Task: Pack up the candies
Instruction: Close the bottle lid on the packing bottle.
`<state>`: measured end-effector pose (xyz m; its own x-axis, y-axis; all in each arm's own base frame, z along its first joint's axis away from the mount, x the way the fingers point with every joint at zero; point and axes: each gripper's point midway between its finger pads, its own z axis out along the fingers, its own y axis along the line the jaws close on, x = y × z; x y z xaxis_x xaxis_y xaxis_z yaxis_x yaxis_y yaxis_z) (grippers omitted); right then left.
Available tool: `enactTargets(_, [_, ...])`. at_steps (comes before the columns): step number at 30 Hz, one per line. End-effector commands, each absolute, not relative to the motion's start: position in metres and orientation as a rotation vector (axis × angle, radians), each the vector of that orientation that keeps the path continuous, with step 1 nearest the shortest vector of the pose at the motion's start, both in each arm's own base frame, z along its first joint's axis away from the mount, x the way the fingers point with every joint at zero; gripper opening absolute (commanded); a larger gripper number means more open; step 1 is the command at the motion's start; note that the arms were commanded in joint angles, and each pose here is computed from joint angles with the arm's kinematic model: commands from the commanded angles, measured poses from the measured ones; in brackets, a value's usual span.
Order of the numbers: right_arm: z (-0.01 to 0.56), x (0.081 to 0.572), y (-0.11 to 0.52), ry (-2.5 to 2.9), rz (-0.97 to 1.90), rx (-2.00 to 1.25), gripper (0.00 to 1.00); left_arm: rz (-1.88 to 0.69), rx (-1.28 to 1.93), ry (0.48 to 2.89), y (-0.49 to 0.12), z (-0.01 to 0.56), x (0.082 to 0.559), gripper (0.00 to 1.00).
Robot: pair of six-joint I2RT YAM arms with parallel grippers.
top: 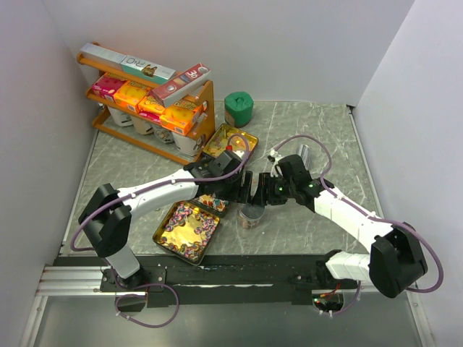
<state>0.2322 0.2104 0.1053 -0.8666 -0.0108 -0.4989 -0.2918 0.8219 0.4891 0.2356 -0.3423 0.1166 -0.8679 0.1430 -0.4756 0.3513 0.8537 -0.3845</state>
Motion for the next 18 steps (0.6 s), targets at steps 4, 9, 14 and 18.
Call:
enactTargets(4, [0.123,0.238,0.203,2.468,0.715,-0.196,0.57,-0.688,0.368,2.493,-0.346,0.153,0.243,0.78])
enactTargets(9, [0.134,0.242,0.203,2.433,0.718,-0.186,0.58,-0.684,0.366,2.485,-0.345,0.155,0.244,0.79])
enactTargets(14, [0.137,0.243,0.204,2.422,0.727,-0.185,0.59,-0.689,0.365,2.478,-0.346,0.158,0.245,0.79])
enactTargets(18, [0.139,0.242,0.201,2.411,0.722,-0.173,0.59,-0.689,0.367,2.48,-0.345,0.158,0.244,0.79])
